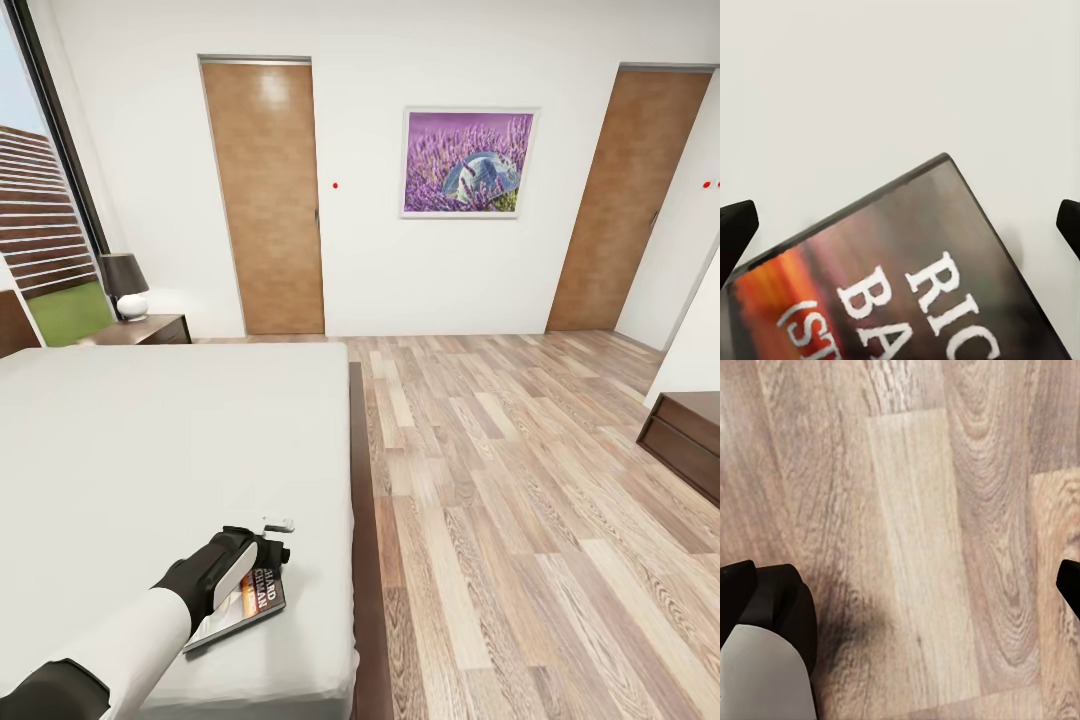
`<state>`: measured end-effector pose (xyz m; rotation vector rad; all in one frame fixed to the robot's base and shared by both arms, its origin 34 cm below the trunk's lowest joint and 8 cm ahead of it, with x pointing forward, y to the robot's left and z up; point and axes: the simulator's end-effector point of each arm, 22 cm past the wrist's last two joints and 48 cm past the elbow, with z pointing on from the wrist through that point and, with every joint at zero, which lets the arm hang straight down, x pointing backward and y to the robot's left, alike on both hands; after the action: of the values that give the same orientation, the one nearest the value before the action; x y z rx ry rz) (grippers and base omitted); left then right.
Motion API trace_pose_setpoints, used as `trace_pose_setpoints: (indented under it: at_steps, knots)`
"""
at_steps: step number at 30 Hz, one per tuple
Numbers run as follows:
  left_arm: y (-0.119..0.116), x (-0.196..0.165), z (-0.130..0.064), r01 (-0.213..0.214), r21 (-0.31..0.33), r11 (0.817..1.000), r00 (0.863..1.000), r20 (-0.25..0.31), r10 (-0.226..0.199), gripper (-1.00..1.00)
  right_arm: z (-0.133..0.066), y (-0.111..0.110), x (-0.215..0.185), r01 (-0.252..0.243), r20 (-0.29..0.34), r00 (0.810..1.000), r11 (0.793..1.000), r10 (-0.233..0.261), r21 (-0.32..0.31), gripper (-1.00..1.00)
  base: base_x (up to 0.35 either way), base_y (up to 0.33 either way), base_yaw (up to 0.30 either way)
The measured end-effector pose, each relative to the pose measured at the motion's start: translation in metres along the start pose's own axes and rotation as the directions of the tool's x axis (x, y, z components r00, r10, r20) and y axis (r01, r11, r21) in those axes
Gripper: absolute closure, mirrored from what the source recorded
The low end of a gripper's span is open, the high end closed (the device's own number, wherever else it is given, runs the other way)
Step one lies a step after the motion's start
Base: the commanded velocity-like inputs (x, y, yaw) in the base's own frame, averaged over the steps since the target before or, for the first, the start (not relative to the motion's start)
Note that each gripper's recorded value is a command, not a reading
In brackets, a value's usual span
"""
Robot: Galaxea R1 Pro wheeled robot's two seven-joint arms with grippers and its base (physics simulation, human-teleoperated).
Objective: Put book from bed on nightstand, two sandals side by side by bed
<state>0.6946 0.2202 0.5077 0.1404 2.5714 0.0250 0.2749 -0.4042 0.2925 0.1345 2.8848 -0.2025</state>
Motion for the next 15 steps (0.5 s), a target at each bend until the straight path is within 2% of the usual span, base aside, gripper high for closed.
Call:
trace_pose_setpoints:
  at_steps: [4, 15]
  knots:
    - [0.007, -0.004, -0.002, 0.001, -0.005, 1.000, 1.000, -0.009, -0.001, -1.00, 0.000, 0.000, -0.011, 0.007, 0.022, 1.000, 1.000, -0.007, -0.003, -1.00, 0.000, 0.000, 0.000]
    - [0.007, -0.004, -0.002, 0.001, -0.005, 1.000, 1.000, -0.012, -0.001, -1.00, 0.000, 0.000, -0.011, 0.007, 0.022, 1.000, 1.000, -0.007, -0.003, -1.00, 0.000, 0.000, 0.000]
